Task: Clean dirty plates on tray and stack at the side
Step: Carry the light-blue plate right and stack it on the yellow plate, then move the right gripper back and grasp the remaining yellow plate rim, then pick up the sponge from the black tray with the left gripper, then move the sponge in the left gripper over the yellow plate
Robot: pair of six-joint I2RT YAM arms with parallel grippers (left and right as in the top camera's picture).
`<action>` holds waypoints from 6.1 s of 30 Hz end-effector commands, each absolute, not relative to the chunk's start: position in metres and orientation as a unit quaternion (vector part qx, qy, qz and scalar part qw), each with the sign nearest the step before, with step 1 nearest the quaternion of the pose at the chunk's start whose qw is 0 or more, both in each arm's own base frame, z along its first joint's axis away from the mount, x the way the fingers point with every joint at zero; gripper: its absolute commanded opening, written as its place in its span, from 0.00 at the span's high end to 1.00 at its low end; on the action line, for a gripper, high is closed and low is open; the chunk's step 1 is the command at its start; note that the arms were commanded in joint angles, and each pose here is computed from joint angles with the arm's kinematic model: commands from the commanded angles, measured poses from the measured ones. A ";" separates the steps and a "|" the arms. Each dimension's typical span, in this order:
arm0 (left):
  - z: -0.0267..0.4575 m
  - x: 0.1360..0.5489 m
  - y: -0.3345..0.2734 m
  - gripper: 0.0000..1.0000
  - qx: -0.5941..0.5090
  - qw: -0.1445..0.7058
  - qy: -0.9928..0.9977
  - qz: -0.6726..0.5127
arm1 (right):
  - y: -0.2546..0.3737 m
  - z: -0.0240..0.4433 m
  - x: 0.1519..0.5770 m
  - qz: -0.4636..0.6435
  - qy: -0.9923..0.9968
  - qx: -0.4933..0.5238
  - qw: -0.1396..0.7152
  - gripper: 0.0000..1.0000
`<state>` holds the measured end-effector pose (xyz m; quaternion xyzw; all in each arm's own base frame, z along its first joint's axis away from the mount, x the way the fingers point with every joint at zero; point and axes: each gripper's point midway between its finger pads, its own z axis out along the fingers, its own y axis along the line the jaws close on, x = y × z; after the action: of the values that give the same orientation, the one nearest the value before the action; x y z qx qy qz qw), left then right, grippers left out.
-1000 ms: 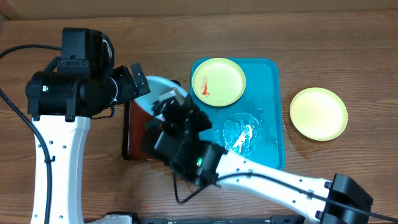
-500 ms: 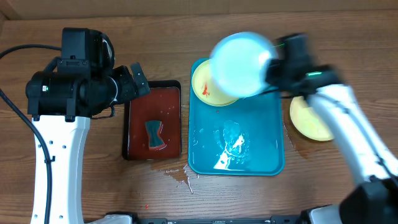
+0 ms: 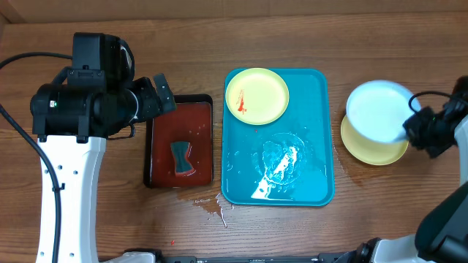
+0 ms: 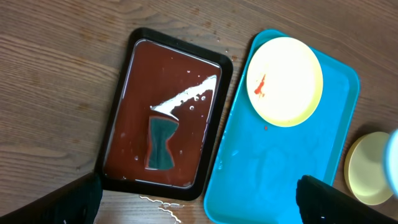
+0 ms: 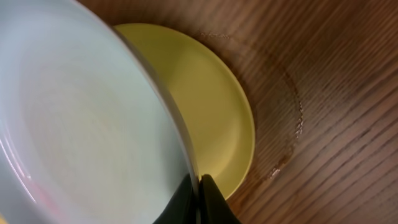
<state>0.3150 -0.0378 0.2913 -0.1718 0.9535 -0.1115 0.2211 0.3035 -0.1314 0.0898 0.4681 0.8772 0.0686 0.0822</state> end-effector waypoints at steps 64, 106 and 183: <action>0.294 0.318 -0.036 0.00 -0.168 0.227 0.953 -0.108 | 0.101 0.172 0.366 0.081 0.962 0.032 0.259 0.96; 0.068 0.279 -0.041 0.40 -0.146 0.087 0.984 -0.041 | 0.097 0.120 0.297 0.109 0.970 0.020 0.216 0.58; 0.146 0.313 -0.039 0.96 -0.114 0.094 0.989 -0.022 | 0.098 0.002 0.281 0.110 0.981 0.063 0.149 0.96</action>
<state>0.3080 -0.0385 0.1369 -0.1212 0.9895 -0.0219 0.0759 0.2795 0.1079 0.0060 0.0419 0.9790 0.1382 0.1440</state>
